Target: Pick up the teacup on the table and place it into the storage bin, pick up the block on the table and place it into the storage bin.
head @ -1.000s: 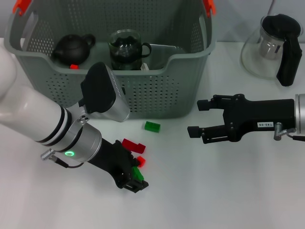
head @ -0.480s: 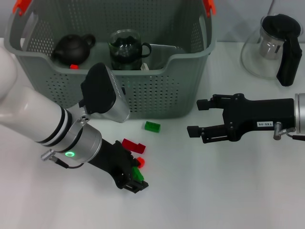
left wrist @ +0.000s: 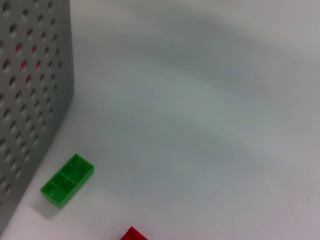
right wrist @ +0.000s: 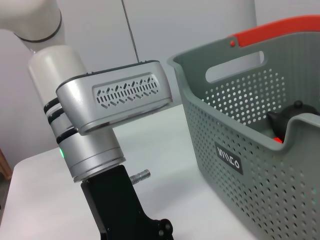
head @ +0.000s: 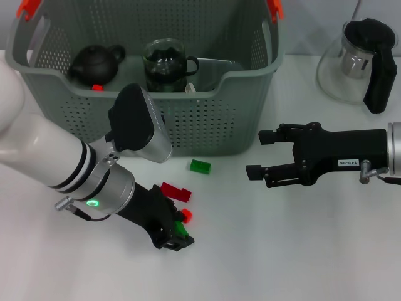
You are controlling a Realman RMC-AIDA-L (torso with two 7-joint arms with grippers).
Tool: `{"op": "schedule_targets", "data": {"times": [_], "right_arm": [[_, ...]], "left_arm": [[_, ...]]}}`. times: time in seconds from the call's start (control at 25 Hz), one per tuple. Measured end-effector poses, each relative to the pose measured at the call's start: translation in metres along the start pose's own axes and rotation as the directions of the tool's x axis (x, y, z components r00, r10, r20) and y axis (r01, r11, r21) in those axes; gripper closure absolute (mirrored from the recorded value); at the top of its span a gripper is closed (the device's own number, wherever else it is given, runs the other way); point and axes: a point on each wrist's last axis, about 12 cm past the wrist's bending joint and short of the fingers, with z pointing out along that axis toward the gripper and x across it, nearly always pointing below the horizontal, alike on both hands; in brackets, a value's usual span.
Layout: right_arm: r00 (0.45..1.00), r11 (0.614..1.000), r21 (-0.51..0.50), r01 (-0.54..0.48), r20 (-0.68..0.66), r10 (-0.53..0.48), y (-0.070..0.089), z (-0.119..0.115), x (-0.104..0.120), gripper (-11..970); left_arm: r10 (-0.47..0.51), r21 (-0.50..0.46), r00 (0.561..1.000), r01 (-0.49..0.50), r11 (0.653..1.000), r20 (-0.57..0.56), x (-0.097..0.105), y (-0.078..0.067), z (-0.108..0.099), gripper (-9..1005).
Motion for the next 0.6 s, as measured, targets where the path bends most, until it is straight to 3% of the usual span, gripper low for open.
{"op": "schedule_targets", "data": {"times": [0.44,0.6], "right_arm": [[1.000,1.000,0.008,-0.001,0.007,0.001,-0.001,-0.002,-0.001,46],[1.000,1.000,0.007,0.000,0.007,0.000,-0.002,-0.002,-0.002,47]], "left_arm": [[0.002,0.011,1.000,-0.002,1.000,0.007,-0.002,0.001,-0.003,577],[-0.011,0.011,1.000,0.011,1.000,0.023,-0.003,0.005,-0.015,576]]}}
